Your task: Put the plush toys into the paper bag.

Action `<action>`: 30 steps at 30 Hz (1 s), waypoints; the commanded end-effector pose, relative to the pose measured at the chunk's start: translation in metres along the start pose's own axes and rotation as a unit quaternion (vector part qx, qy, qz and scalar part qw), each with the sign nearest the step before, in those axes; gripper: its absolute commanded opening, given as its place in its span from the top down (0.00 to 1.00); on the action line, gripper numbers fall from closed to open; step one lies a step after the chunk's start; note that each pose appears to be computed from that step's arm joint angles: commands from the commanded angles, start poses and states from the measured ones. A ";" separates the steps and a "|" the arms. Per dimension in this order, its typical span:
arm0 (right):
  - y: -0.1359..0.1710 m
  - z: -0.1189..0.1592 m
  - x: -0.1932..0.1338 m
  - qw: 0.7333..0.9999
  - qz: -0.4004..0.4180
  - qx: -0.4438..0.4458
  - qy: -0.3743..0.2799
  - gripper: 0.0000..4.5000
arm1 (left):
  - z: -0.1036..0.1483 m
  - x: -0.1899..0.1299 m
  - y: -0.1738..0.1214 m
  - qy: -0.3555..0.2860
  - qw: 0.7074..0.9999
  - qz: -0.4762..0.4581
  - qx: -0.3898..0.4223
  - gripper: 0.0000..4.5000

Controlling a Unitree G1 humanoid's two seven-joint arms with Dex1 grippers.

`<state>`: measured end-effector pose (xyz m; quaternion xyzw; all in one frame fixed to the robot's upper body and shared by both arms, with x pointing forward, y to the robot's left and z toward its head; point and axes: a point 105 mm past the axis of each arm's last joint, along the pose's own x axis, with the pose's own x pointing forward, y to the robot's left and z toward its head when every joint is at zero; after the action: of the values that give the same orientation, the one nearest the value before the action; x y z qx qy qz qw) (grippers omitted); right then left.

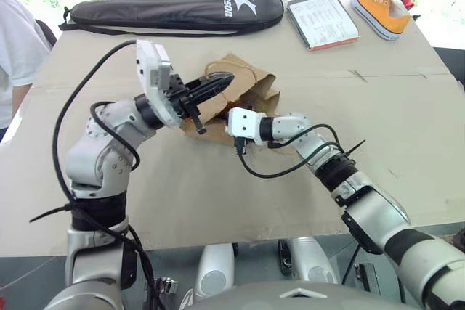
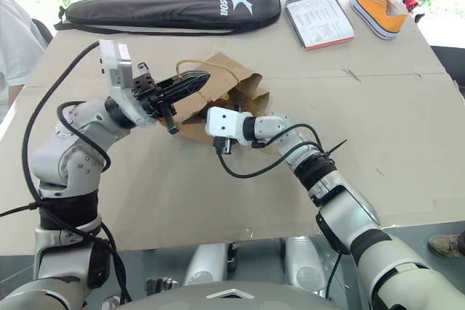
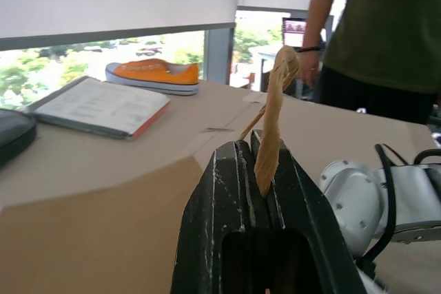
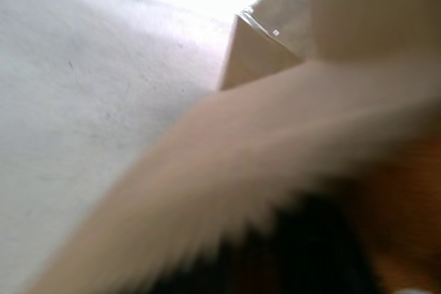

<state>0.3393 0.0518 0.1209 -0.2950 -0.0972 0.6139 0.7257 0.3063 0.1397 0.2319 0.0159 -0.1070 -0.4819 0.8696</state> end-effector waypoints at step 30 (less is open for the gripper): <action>0.020 -0.022 -0.130 0.830 -0.181 0.527 0.017 0.80 | 0.048 -0.007 0.029 -0.132 0.989 0.066 -0.011 1.00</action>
<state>0.3062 -0.0795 0.1067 0.1264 0.2299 0.4024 0.8771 0.3242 0.1638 0.2658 -0.0770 -0.1889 -0.4209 0.8839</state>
